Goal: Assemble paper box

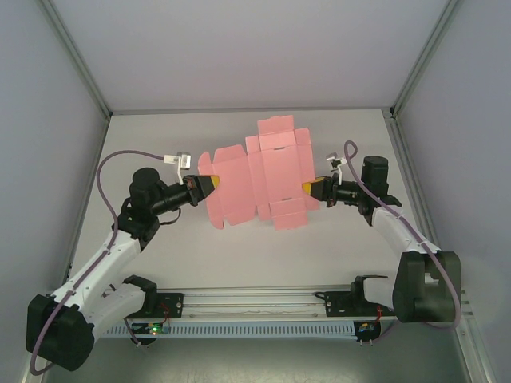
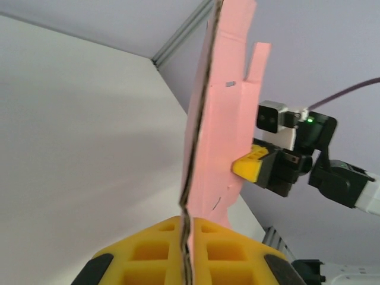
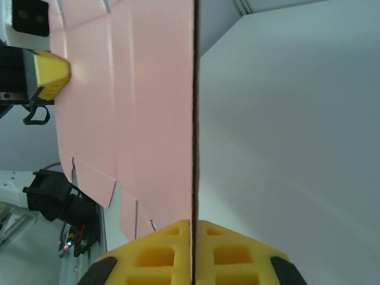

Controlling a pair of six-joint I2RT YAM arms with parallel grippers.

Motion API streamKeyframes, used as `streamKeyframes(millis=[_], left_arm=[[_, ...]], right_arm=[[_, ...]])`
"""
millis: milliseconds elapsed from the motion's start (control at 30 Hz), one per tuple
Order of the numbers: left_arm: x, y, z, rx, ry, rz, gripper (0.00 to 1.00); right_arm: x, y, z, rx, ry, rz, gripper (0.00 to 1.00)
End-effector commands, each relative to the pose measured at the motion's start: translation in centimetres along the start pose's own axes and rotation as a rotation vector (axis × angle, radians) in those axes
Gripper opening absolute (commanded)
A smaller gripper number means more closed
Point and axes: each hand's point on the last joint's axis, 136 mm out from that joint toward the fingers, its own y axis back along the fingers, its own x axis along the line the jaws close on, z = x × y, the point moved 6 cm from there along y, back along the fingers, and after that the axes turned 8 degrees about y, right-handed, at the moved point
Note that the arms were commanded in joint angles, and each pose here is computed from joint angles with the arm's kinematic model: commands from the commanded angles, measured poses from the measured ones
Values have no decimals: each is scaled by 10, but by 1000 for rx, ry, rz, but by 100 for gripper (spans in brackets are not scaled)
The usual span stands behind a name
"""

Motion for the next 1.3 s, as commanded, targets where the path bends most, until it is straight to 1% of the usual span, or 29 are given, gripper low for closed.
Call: streamKeyframes(millis=[0, 33, 100, 133, 167, 233, 267, 333, 400, 467, 533, 567, 633, 700, 733, 900, 933, 1000, 1133, 1267], left_arm=[[18, 6, 0, -37, 9, 183, 72], [25, 10, 0, -38, 6, 267, 100], [42, 24, 0, -65, 3, 467, 100], [49, 31, 0, -85, 1, 552, 100], [55, 40, 0, -108, -6, 631, 100], [57, 49, 0, -118, -19, 694, 100], [56, 49, 0, -105, -21, 704, 100], [53, 44, 2, -86, -11, 675, 100], [54, 32, 5, -92, 42, 607, 100], [54, 16, 7, -48, 106, 502, 100], [56, 1, 13, -8, 133, 452, 100], [60, -5, 17, 0, 141, 454, 100], [71, -15, 22, 17, 151, 486, 100], [83, -24, 26, 36, 157, 511, 100], [90, -28, 27, 41, 167, 532, 100], [122, -42, 33, 39, 220, 589, 100], [128, -44, 34, 41, 222, 609, 100], [136, -51, 34, 60, 220, 616, 100], [143, -69, 30, 129, 222, 540, 100], [155, -76, 20, 174, 222, 529, 100]], right_arm=[[3, -4, 14, 8, 114, -25, 0], [0, -5, 14, 56, 130, -64, 0], [0, -12, 8, 224, 183, -137, 0], [4, -17, 2, 314, 227, -141, 0], [10, -21, -7, 409, 291, -101, 0], [18, -26, -16, 529, 369, -29, 0], [15, -28, -16, 579, 385, -37, 0], [7, -35, -10, 676, 437, -74, 0], [-3, -44, -8, 771, 504, -104, 0], [-19, -53, -4, 865, 581, -144, 2], [-39, -63, 5, 947, 657, -212, 1], [-50, -71, 9, 973, 686, -252, 0], [-63, -86, 9, 1019, 770, -269, 0], [-73, -100, 3, 1035, 841, -297, 0], [-77, -107, 0, 1021, 880, -314, 1], [-84, -126, -15, 885, 1040, -295, 0], [-83, -128, -15, 855, 1052, -299, 1], [-79, -131, -17, 833, 1070, -265, 0], [-75, -135, -19, 841, 1086, -255, 0], [-70, -135, -17, 816, 1084, -254, 0]])
